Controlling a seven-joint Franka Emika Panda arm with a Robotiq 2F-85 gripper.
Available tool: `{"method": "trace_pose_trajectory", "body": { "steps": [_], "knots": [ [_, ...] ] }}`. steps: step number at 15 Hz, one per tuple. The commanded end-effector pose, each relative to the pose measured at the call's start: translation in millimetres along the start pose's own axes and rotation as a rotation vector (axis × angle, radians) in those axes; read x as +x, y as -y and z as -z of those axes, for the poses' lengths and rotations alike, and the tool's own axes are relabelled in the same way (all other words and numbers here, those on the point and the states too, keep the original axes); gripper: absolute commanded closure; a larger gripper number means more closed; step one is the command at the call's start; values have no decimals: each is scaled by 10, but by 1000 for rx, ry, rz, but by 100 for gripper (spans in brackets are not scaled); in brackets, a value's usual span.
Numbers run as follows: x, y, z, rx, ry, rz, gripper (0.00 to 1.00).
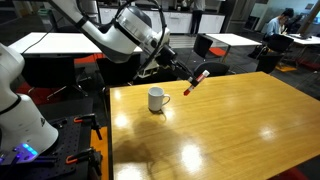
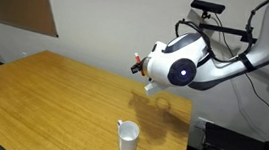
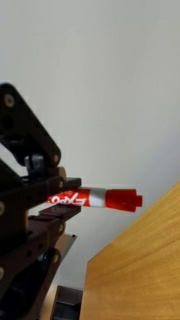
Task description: Put the marker in the white mug cup
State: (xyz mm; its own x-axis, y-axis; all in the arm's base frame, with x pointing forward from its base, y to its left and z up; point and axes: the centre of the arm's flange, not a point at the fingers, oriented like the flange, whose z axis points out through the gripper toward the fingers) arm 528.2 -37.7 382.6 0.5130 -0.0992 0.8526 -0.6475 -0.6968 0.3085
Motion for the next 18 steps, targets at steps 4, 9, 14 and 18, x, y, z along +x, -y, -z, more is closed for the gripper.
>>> {"method": "trace_pose_trajectory", "body": {
  "steps": [4,9,14,18],
  "knots": [
    [-69,6,-12,10,-20,1,95],
    [-184,250,43,25,-35,8,95],
    [-424,649,194,55,-29,6,95],
    [-589,852,329,72,-65,-44,95]
  ]
}}
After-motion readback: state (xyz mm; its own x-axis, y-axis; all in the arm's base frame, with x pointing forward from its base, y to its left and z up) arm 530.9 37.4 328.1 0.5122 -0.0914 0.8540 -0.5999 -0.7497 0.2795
